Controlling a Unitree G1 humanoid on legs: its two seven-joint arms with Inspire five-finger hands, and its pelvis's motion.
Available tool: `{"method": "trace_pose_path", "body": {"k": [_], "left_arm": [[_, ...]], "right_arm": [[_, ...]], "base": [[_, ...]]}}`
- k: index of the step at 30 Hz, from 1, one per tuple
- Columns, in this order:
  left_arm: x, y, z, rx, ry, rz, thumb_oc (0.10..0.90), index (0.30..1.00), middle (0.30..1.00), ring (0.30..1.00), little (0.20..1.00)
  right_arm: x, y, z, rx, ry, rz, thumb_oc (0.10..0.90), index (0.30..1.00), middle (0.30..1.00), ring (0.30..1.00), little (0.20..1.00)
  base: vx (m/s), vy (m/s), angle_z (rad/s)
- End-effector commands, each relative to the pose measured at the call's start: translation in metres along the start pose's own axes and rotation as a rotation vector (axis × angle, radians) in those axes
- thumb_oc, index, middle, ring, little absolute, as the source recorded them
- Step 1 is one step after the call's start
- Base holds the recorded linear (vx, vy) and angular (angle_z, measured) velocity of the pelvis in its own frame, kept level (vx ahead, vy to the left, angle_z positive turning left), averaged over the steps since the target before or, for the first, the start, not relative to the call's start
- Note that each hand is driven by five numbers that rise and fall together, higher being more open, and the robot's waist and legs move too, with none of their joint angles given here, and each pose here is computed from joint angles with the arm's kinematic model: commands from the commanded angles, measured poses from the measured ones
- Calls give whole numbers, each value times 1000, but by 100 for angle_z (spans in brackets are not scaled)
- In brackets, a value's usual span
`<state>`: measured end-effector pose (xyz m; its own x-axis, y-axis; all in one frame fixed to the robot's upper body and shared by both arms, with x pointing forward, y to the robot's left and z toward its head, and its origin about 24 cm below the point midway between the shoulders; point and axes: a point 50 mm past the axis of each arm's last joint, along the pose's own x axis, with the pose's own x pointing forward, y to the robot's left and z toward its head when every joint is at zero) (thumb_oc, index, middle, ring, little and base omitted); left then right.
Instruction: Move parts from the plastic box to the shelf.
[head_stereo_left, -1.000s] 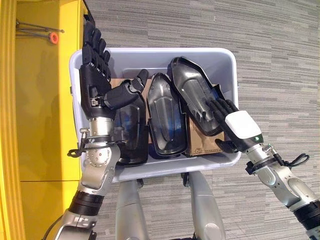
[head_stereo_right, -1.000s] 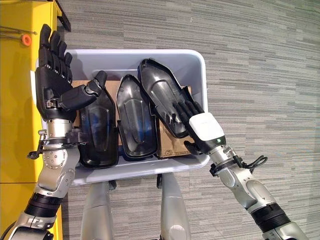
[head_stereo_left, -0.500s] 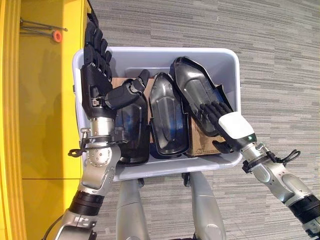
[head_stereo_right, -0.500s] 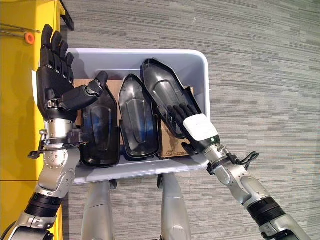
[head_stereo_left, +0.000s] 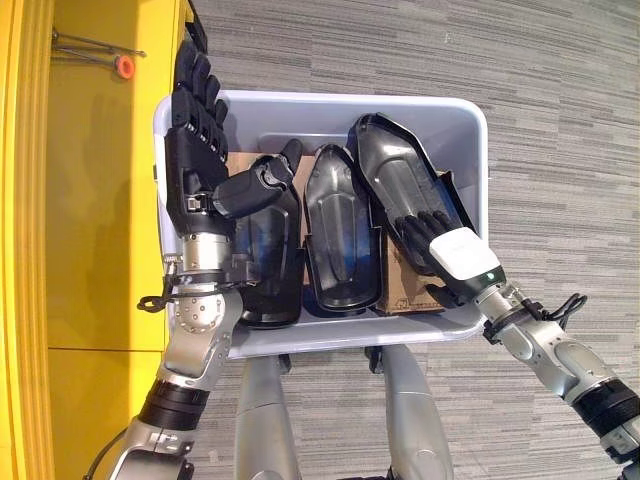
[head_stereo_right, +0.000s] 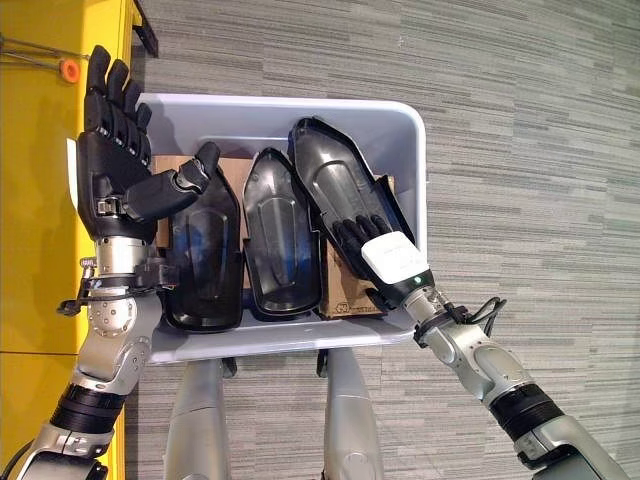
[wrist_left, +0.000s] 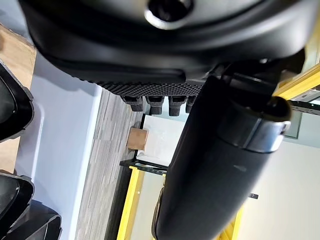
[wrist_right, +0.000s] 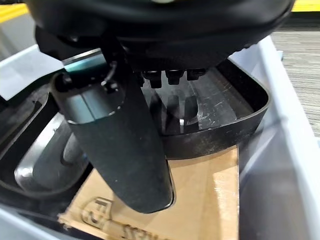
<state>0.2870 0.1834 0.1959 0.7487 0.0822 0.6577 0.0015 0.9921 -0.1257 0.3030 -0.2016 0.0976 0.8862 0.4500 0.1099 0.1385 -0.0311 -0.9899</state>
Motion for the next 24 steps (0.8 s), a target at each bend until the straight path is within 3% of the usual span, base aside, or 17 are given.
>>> {"method": "trace_pose_path", "body": {"k": [1, 24], "left_arm": [[4, -22, 32, -105, -208, -85, 900, 1000, 1000, 1000, 1000], [1, -25, 29, -134, -188, -113, 900, 1000, 1000, 1000, 1000]], "right_arm": [[-2, -8, -14, -86, 2, 0, 900, 1000, 1000, 1000, 1000], [-1, 28, -44, -146, 156, 172, 900, 1000, 1000, 1000, 1000]], "base": [[-5, -20, 5], [-1, -5, 2]]}}
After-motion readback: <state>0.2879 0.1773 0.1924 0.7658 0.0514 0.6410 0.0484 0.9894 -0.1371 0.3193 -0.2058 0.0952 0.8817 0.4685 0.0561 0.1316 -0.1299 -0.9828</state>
